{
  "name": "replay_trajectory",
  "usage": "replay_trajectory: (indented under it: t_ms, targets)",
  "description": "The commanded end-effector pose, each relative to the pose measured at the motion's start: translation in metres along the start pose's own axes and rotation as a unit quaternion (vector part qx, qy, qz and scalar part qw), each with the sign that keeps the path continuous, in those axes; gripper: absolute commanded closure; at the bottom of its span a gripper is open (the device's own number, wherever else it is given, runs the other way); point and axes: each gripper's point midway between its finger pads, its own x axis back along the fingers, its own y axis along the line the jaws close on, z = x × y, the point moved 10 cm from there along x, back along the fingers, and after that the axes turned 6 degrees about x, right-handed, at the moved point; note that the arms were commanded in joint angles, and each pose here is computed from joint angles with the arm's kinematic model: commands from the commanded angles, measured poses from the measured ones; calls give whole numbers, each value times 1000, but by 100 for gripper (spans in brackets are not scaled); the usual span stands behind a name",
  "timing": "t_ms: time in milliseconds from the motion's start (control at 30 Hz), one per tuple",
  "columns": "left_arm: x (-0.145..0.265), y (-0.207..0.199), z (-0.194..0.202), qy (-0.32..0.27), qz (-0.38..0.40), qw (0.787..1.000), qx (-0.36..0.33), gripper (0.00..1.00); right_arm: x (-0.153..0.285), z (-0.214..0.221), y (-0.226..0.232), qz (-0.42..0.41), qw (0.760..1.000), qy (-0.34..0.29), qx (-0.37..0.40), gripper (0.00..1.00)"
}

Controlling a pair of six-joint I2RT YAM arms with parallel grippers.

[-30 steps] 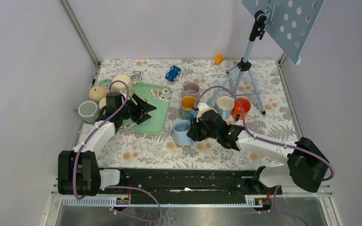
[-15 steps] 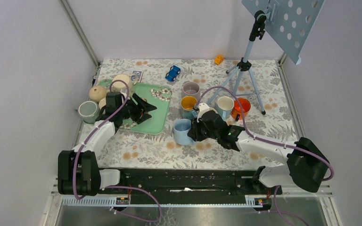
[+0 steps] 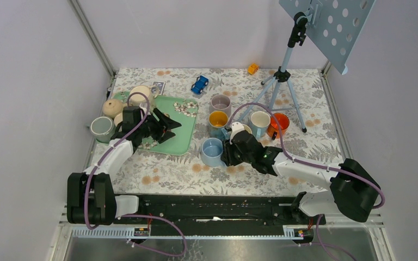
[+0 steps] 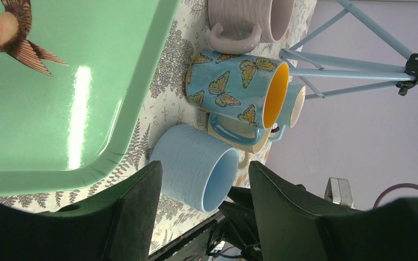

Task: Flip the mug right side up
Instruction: Place the cup at the center of the board.

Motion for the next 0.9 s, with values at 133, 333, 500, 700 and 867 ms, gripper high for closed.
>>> replay_trajectory:
  t_ms: [133, 333, 500, 700, 867]
  targets:
    - [4, -15, -4, -3, 37, 999, -32, 36, 4, -9, 2, 11, 1000, -19, 1, 55]
    - [7, -16, -2, -1, 40, 998, -41, 35, 18, -19, 6, 4, 1000, -23, -2, 40]
    - [10, -19, -1, 2, 44, 998, -50, 32, 31, -28, 13, -15, 999, -33, -6, 9]
    - [18, -30, -2, -9, 47, 996, -77, 19, 45, -39, 20, -33, 998, -48, -13, 0]
    - [26, -39, -3, -27, 39, 994, -101, 2, 52, -47, 23, -33, 997, -64, -29, 0]
